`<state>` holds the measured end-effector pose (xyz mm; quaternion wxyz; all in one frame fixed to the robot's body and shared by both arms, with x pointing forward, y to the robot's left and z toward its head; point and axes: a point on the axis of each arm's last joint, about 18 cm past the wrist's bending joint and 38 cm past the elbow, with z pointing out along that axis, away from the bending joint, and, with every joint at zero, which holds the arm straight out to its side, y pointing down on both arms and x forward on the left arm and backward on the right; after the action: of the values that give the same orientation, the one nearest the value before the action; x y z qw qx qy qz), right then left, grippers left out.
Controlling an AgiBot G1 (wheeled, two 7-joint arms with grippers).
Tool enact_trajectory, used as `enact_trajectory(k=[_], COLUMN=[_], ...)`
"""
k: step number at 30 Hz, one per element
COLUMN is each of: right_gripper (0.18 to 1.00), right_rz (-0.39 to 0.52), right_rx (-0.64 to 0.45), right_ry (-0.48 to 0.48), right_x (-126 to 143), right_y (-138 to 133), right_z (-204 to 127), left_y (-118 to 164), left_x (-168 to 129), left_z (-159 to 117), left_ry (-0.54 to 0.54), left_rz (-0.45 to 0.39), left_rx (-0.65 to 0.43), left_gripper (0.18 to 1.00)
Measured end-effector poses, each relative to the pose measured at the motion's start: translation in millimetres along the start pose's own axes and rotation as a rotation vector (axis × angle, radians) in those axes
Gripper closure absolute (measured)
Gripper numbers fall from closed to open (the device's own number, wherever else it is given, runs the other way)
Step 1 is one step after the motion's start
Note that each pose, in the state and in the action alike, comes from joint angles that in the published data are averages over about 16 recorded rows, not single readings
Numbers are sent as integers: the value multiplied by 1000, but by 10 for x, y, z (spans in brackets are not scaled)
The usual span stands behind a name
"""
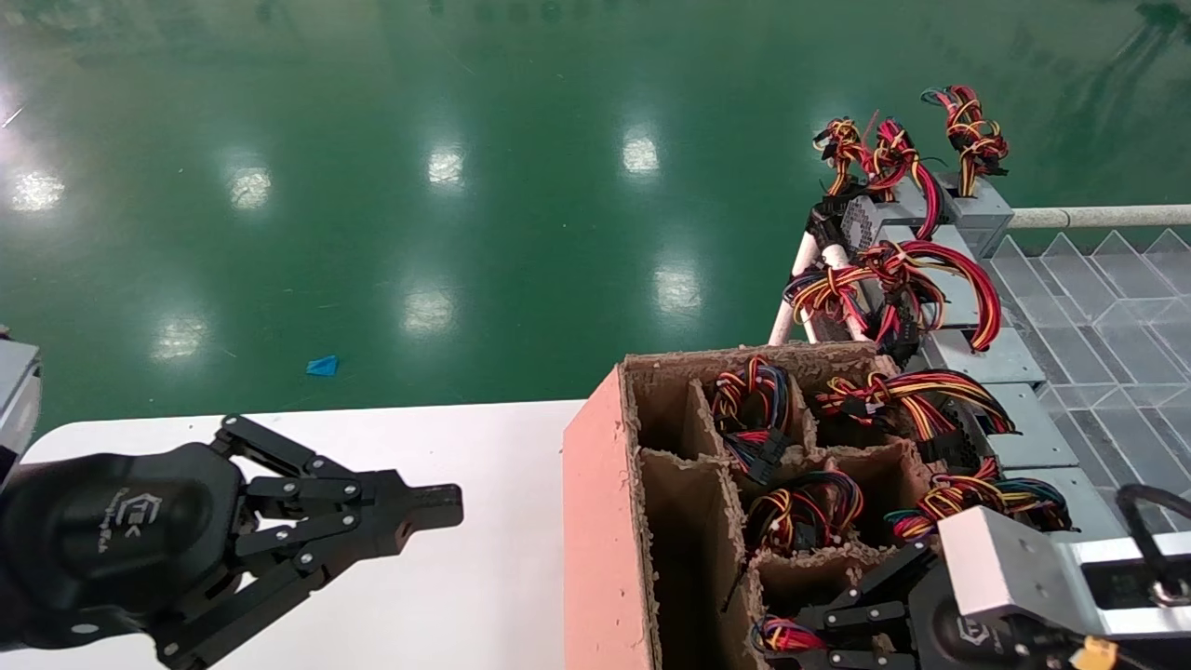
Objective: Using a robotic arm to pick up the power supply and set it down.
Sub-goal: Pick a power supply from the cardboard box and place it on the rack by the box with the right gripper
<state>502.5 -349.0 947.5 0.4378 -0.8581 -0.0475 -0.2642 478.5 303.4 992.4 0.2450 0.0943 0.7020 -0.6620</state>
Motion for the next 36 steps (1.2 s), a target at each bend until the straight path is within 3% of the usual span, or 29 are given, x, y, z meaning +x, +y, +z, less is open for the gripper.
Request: enact_trajectory(k=[10, 21, 29, 36], right_gripper=[965, 967, 968, 969], right_rz=[-218, -544, -745, -810], right_rx=[-48, -98, -203, -327], right_ry=[53, 159, 300, 456], right_x=[124, 376, 518, 734], right_y=[-502, -1415, -2058, -2327], right_z=[-288, -700, -1124, -1557], left_y=[0, 0, 0, 0], left_x=[0, 0, 0, 0], left_z=[0, 0, 0, 0], left_ry=[0, 0, 0, 0], left_rz=[0, 0, 0, 0], left_rx=[0, 0, 0, 0], left_gripper=[993, 993, 993, 993])
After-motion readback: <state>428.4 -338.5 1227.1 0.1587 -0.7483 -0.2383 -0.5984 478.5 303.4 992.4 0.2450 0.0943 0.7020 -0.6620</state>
